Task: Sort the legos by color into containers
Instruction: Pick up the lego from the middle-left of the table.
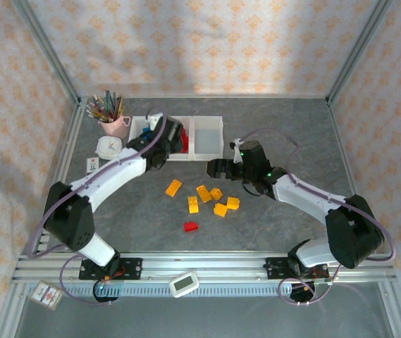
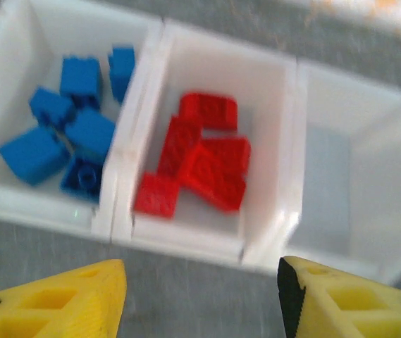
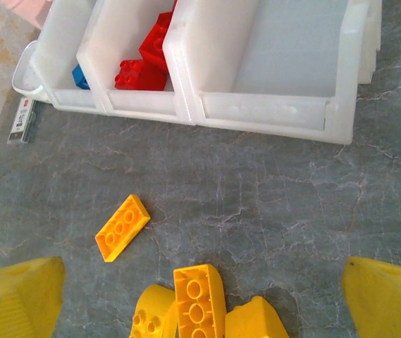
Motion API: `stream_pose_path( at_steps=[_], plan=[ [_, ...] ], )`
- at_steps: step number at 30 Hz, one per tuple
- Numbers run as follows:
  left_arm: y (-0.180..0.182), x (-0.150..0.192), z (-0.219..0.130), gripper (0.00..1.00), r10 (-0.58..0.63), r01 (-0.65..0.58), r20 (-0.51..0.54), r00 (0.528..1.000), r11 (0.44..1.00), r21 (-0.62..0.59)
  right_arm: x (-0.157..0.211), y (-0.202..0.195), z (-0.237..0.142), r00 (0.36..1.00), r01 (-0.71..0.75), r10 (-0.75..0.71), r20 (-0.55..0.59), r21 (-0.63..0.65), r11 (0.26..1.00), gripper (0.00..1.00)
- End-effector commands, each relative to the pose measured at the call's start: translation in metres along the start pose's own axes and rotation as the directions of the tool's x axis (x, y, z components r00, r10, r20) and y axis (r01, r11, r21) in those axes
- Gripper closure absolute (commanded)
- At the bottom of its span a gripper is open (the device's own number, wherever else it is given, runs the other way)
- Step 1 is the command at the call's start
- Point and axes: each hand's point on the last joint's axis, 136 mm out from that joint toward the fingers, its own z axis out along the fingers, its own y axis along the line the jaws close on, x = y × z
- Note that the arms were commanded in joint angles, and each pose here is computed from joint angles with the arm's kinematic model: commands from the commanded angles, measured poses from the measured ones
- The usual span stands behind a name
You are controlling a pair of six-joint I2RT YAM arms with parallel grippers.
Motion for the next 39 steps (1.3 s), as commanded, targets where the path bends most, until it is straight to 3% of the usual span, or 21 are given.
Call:
stream_pose_path(
  at_steps=[1, 9, 14, 20, 31, 39],
  plan=[
    [0.013, 0.046, -0.015, 0.38, -0.001, -0.001, -0.074, 0.997, 1.000, -0.031, 0.024, 0.001, -0.006, 0.998, 0.025, -0.026, -0.053, -0.019, 0.999, 0.00],
    [0.021, 0.153, -0.051, 0.34, 0.028, -0.033, -0.246, 0.969, 0.999, -0.015, 0.069, -0.003, -0.015, 0.994, 0.004, -0.011, -0.109, -0.056, 0.998, 0.00],
    [0.022, 0.213, -0.063, 0.30, 0.035, -0.037, -0.345, 0.938, 0.999, 0.001, 0.087, -0.019, -0.015, 0.992, -0.034, 0.032, -0.123, -0.013, 0.999, 0.00],
    [0.009, 0.255, -0.064, 0.26, 0.057, -0.040, -0.417, 0.907, 0.998, 0.049, 0.091, -0.027, -0.015, 0.992, -0.054, 0.055, -0.112, 0.008, 0.999, 0.00],
    [-0.007, 0.283, -0.048, 0.22, 0.096, -0.077, -0.458, 0.884, 0.995, 0.060, 0.088, -0.031, -0.015, 0.995, -0.044, 0.046, -0.094, 0.027, 0.999, 0.00],
    [0.000, 0.285, -0.044, 0.39, 0.107, -0.109, -0.455, 0.884, 0.994, 0.021, 0.085, -0.029, -0.016, 0.995, -0.040, 0.042, -0.092, 0.022, 0.999, 0.00]
  ],
)
